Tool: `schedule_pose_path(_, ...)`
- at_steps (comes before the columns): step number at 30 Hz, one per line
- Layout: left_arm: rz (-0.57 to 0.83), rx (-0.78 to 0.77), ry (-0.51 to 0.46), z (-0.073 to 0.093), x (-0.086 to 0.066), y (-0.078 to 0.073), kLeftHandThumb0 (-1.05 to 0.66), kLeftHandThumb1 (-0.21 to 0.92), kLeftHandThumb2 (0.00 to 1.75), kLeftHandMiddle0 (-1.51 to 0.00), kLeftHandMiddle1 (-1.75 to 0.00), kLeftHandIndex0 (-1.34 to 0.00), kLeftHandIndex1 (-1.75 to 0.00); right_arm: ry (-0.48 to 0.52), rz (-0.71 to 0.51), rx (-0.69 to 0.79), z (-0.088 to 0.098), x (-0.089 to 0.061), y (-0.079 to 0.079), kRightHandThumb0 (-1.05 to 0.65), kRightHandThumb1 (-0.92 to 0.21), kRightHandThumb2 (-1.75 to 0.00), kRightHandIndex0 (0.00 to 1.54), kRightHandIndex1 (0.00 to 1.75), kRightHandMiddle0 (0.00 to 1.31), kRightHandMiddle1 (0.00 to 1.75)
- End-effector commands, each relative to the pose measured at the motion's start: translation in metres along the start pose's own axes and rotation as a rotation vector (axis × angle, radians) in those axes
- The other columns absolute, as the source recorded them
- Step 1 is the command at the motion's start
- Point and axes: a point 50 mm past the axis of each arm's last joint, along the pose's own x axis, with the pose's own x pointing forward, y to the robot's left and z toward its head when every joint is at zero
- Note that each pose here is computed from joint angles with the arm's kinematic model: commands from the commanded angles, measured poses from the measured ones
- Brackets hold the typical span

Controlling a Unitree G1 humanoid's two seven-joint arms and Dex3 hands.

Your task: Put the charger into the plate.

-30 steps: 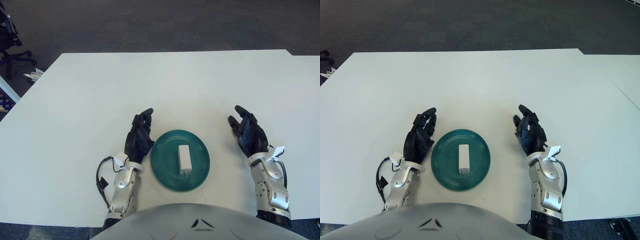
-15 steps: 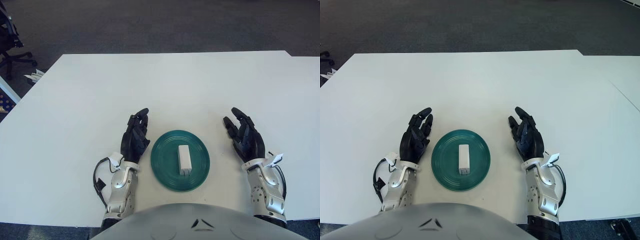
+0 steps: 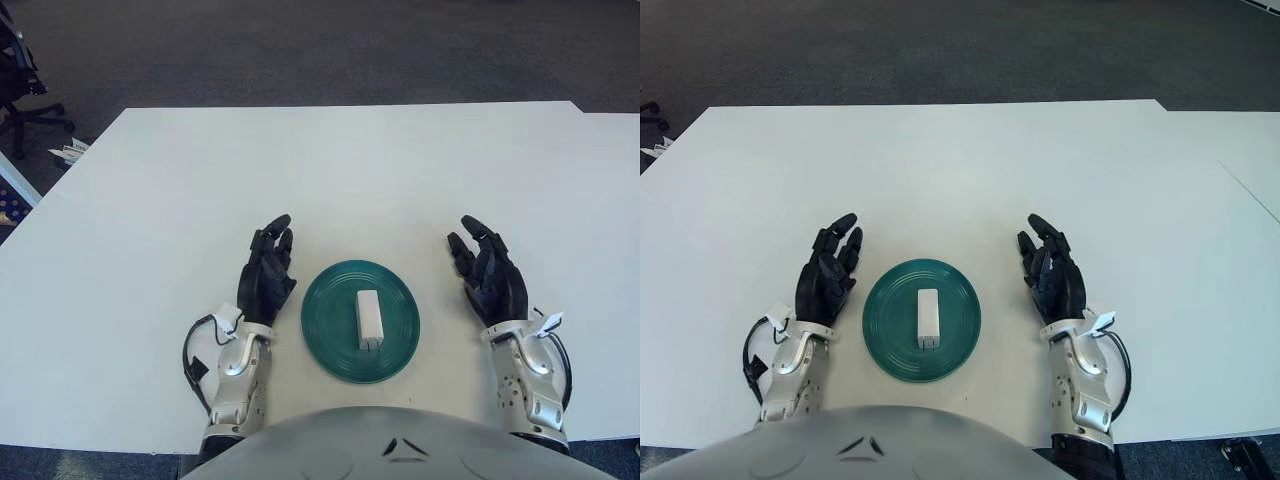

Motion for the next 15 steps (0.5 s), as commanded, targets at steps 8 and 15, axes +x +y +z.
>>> schedule_pose_path(8, 0.066, 0.019, 0.115, -0.0154, -0.0148, 0.0070, -1.05, 0.92, 1.04, -0.15, 0.00, 0.00, -0.63, 0.143, -0.039, -0.041, -0.0273, -0.0147, -0.0050, -1.00, -0.92, -0.71, 0.31, 0.03, 0.02, 0.79)
schedule_pose_path(15, 0.079, 0.020, 0.126, -0.0158, -0.0155, 0.0085, -1.05, 0.92, 1.04, -0.13, 0.00, 0.00, -0.60, 0.148, -0.033, -0.069, -0.0283, -0.0155, -0.0048, -1.00, -0.92, -0.73, 0.30, 0.02, 0.01, 0.79)
